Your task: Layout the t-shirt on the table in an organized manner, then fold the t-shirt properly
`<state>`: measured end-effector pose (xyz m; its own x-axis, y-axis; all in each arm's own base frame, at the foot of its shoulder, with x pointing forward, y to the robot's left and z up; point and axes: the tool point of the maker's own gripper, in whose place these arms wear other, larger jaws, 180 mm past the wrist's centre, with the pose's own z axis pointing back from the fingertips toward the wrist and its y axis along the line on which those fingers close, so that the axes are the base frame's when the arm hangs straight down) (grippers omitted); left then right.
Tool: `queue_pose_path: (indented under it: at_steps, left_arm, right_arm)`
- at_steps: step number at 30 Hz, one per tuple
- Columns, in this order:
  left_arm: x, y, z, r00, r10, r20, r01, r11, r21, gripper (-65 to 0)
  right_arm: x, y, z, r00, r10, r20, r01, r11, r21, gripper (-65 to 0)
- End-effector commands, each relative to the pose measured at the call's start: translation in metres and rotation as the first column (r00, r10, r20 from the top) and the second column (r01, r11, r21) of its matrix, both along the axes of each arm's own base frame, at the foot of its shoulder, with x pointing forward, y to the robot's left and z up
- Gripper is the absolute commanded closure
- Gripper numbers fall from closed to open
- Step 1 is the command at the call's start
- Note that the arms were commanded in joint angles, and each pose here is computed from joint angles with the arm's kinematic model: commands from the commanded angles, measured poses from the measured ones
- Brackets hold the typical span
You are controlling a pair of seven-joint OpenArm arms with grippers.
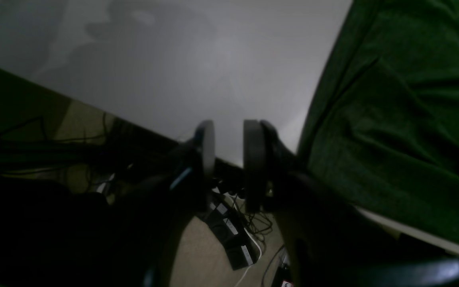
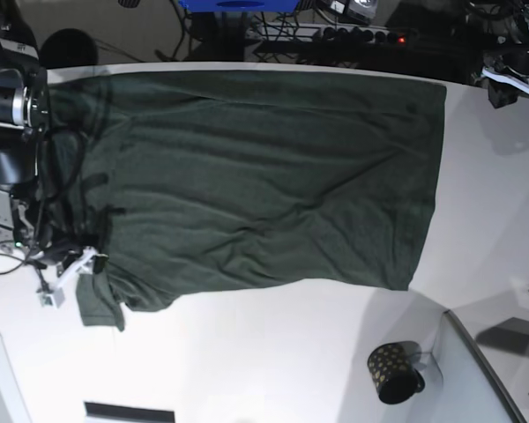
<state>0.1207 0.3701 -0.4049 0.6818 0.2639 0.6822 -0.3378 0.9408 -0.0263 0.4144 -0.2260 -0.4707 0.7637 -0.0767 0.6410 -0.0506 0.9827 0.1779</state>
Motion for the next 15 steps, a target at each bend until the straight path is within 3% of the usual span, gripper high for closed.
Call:
queue_pose_path:
  at_steps: [1, 7, 13, 15]
  left_arm:
    - [0.0037, 0.006, 0.0102, 1.0, -0.006, 0.028, 0.006, 1.0, 0.024, -12.8]
    - [0.0036, 0.0056, 0.0092, 1.0, -0.004, 0.028, 0.004, 1.0, 0.021, -12.8]
    - [0.0058, 0.0038, 0.0088, 1.0, -0.01, 0.03, 0.009, 1.0, 0.018, -12.8]
    - [0.0066, 0.0034, 0.0087, 0.999, -0.011, 0.031, 0.01, 1.0, 0.017, -12.8]
  right_arm:
    - [0.0231, -0.0119, 0.0249, 0.996, -0.018, 0.082, 0.018, 1.0, -0.01, -36.3]
    - [0.0217, -0.0101, 0.0226, 0.997, -0.018, 0.081, 0.019, 1.0, -0.006, -35.9]
    - [0.0193, -0.0101, 0.0201, 0.997, -0.018, 0.075, 0.019, 1.0, -0.006, -15.0]
    - [0.0193, -0.0101, 0.0201, 0.997, -0.018, 0.075, 0.019, 1.0, -0.006, -13.1]
